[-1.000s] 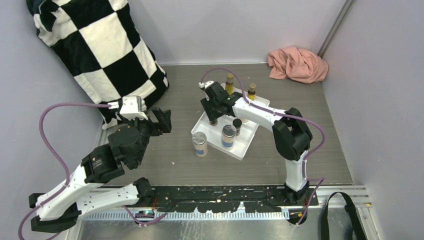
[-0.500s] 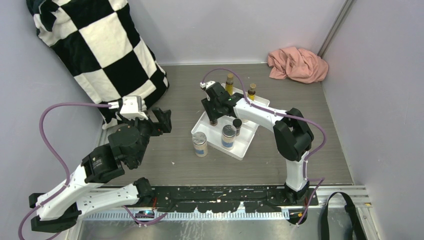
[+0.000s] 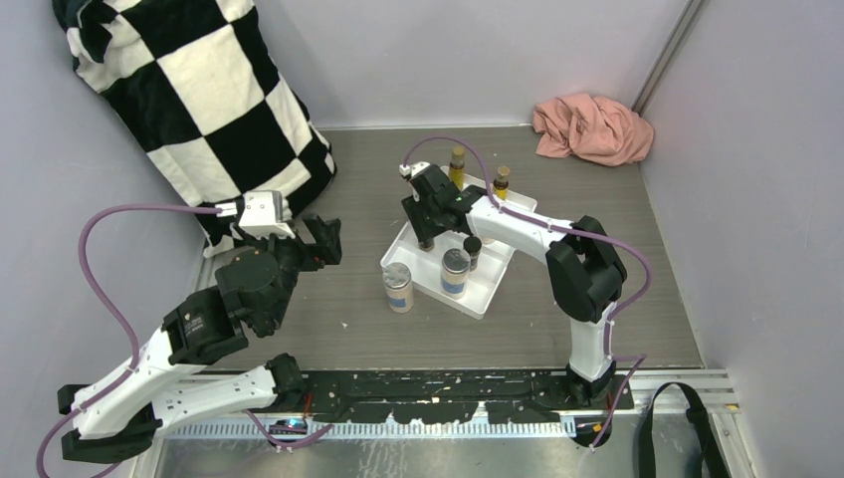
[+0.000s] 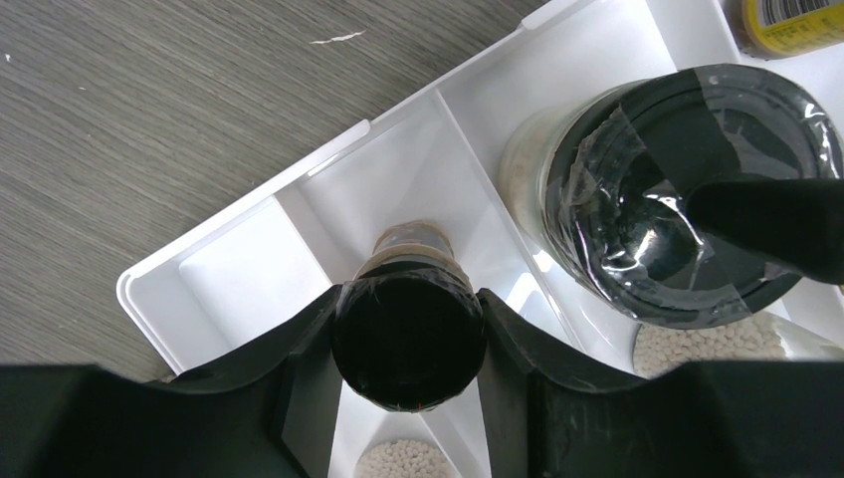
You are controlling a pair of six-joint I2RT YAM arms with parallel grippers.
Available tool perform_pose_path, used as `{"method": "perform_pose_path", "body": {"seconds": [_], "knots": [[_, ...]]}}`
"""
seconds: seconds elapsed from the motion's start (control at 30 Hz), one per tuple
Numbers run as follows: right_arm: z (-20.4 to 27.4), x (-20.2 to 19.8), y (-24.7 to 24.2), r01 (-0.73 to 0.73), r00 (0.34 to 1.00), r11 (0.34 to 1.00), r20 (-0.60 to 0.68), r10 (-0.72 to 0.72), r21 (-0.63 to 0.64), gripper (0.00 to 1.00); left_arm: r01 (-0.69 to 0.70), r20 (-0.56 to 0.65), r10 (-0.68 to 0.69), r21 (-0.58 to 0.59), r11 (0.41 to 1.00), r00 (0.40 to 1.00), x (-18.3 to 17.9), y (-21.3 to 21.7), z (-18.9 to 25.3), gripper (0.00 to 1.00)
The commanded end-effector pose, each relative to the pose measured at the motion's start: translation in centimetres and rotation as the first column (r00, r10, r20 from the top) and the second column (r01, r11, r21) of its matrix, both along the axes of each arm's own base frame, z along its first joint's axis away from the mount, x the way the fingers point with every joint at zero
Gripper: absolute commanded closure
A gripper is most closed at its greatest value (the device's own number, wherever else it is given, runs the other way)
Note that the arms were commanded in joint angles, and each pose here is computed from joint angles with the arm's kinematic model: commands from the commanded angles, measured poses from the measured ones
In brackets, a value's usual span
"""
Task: Organize the condiment bottles
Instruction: Place the bottle in the storage box.
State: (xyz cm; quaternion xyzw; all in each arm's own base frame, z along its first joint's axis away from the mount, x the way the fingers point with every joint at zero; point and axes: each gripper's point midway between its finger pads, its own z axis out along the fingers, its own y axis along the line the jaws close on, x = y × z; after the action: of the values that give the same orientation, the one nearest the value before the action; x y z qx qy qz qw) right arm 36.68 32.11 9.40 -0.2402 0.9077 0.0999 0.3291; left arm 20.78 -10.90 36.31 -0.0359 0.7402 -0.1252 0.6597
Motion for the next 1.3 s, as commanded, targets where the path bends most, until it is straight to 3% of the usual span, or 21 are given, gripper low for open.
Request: {"method": "perform_pose_path", "body": {"seconds": [0.0, 0.3, 0.67, 0.77, 1.0, 1.27], "knots": [[3.59, 0.55, 0.03, 0.017, 0.997, 0.998, 0.069, -0.022, 0.066, 0.47, 0.0, 0.01, 0.001, -0.042, 0.999, 1.0, 0.2, -0.44, 0.6, 0.18], [3.4, 0.46, -0.04, 0.018, 0.998, 0.998, 0.065, -0.022, 0.064, 0.37, 0.0, 0.008, 0.0, -0.046, 0.999, 1.0, 0.18, -0.46, 0.6, 0.18], [3.63, 0.49, -0.07, 0.019, 0.997, 0.998, 0.068, -0.023, 0.065, 0.36, 0.001, 0.006, -0.001, -0.046, 0.999, 1.0, 0.19, -0.49, 0.52, 0.18], [3.56, 0.4, -0.03, 0.018, 0.998, 0.998, 0.065, -0.023, 0.063, 0.41, 0.002, 0.005, -0.002, -0.046, 0.999, 1.0, 0.17, -0.5, 0.45, 0.18], [3.32, 0.48, 0.05, 0.022, 0.998, 0.998, 0.056, -0.026, 0.063, 0.66, 0.0, 0.006, 0.001, -0.048, 0.999, 1.0, 0.15, -0.4, 0.45, 0.18], [3.46, 0.85, 0.48, 0.017, 0.998, 0.998, 0.06, -0.021, 0.068, 0.69, -0.002, 0.006, 0.003, -0.045, 0.999, 1.0, 0.14, -0.33, 0.4, 0.18]]}}
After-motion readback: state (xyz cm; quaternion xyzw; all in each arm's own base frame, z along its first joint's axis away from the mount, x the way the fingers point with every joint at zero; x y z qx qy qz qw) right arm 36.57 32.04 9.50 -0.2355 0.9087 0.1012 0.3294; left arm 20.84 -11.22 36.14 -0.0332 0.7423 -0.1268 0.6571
